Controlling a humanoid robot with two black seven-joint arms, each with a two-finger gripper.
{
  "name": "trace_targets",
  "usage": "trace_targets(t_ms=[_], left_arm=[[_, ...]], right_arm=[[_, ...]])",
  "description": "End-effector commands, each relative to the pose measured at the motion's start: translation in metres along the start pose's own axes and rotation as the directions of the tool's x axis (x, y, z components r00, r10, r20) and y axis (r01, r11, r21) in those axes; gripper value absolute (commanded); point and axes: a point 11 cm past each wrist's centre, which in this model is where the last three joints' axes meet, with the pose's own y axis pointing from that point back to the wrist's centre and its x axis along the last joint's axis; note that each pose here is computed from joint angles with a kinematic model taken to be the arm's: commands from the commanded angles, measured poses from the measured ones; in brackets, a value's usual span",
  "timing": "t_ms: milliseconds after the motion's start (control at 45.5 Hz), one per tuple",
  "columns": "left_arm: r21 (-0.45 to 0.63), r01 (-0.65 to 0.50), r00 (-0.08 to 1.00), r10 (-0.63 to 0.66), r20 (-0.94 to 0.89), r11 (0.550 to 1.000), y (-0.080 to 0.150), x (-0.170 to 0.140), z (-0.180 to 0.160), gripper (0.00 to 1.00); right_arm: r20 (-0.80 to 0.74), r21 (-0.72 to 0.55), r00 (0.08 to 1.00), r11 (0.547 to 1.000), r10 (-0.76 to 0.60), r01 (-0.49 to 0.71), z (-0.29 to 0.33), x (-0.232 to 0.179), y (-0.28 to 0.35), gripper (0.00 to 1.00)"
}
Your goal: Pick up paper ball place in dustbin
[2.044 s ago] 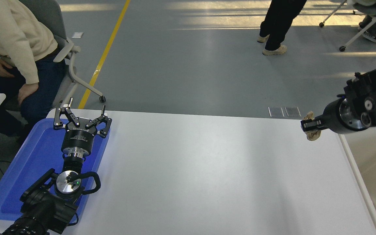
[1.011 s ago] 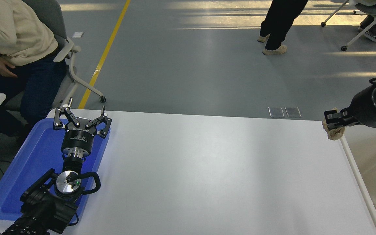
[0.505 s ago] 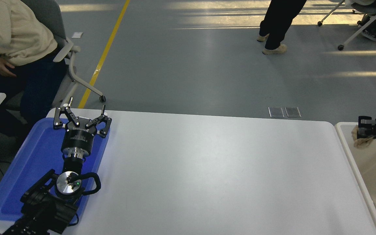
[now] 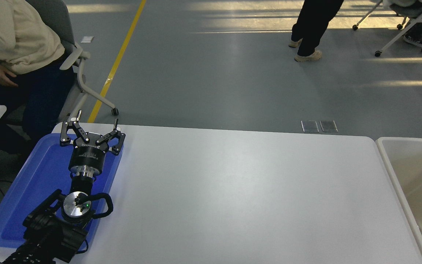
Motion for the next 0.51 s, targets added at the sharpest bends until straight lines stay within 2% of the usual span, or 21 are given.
trace_targets(t_ms=[0, 154, 484], left_arm=[[0.0, 0.001, 1.0, -0.001, 0.0, 1.0, 0.0, 0.0, 0.0, 1.0], [0.002, 0.0, 1.0, 0.0, 0.001, 1.0, 0.0, 0.0, 0.0, 1.0], [0.0, -0.001, 1.0, 0.001, 0.0, 1.0, 0.0, 0.0, 0.0, 1.0]], right_arm=[[0.025, -0.097, 0.997, 0.993, 0.069, -0.066, 0.04, 0.003, -0.024, 0.01], [0.004, -0.09, 0.999, 0.995, 0.042, -0.041, 0.029, -0.02, -0.049, 0.01], [0.032, -0.097, 0.996, 0.992, 0.082, -0.078, 0.023, -0.043, -0.084, 0.0]])
